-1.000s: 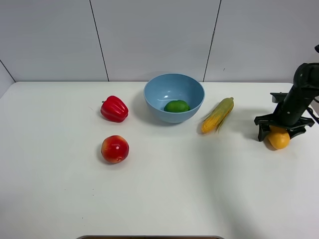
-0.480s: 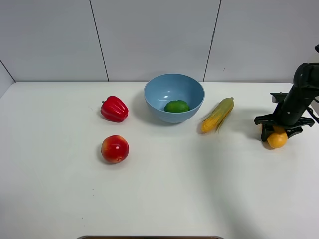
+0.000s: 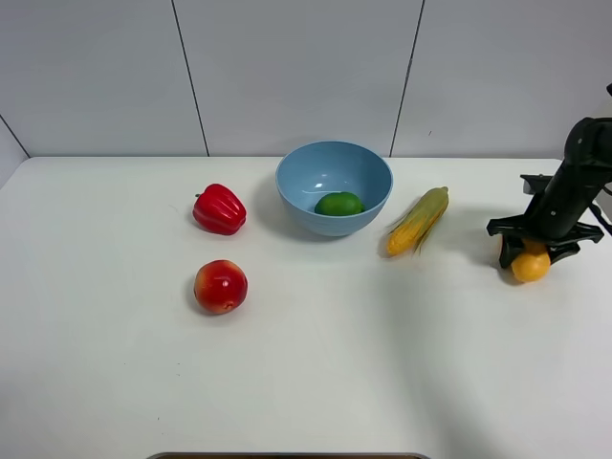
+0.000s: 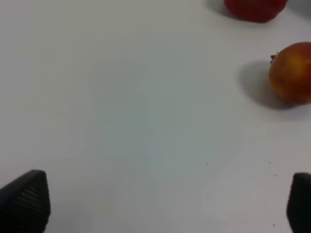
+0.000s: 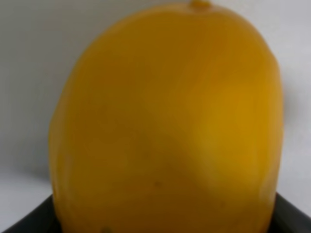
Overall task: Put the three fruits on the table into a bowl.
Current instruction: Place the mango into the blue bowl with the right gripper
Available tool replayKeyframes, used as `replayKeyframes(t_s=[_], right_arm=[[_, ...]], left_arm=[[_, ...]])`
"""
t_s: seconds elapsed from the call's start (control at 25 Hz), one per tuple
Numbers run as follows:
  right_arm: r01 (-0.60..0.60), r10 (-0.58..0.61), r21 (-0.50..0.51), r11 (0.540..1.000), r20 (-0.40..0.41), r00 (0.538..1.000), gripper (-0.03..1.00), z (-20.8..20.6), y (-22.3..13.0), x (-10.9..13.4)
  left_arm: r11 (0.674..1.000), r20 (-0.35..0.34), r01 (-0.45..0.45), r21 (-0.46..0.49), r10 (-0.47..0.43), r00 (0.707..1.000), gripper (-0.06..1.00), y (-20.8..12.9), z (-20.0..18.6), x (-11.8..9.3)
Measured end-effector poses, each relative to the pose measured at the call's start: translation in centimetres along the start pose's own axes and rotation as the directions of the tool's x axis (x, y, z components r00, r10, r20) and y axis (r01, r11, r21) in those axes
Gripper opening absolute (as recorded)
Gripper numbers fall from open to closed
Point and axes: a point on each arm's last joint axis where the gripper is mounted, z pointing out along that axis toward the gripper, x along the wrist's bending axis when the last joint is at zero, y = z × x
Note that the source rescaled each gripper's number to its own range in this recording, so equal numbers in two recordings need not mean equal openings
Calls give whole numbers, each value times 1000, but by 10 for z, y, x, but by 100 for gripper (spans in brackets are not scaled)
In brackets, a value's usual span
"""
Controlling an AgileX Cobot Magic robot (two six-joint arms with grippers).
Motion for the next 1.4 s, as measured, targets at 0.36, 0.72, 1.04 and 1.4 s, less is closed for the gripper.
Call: replayKeyframes(t_s=[0.36,0.72,1.04,1.4], right_arm=[[-31,25,-156,987,-39,999,0,-59,-1,7],[84,-103,-223,971,-74,992,0,-93,-4,53],[260,-302,-342,903,-73,951,0,-139,8,129],[407,-493,-465,786,-74,867,0,-159,5,220]], left_arm=[[1000,0,0,0,0,1000,100,0,0,0],[1000,0,0,0,0,1000,100,0,0,0],[1000,0,0,0,0,1000,100,0,0,0],[1000,0,0,0,0,1000,100,0,0,0]])
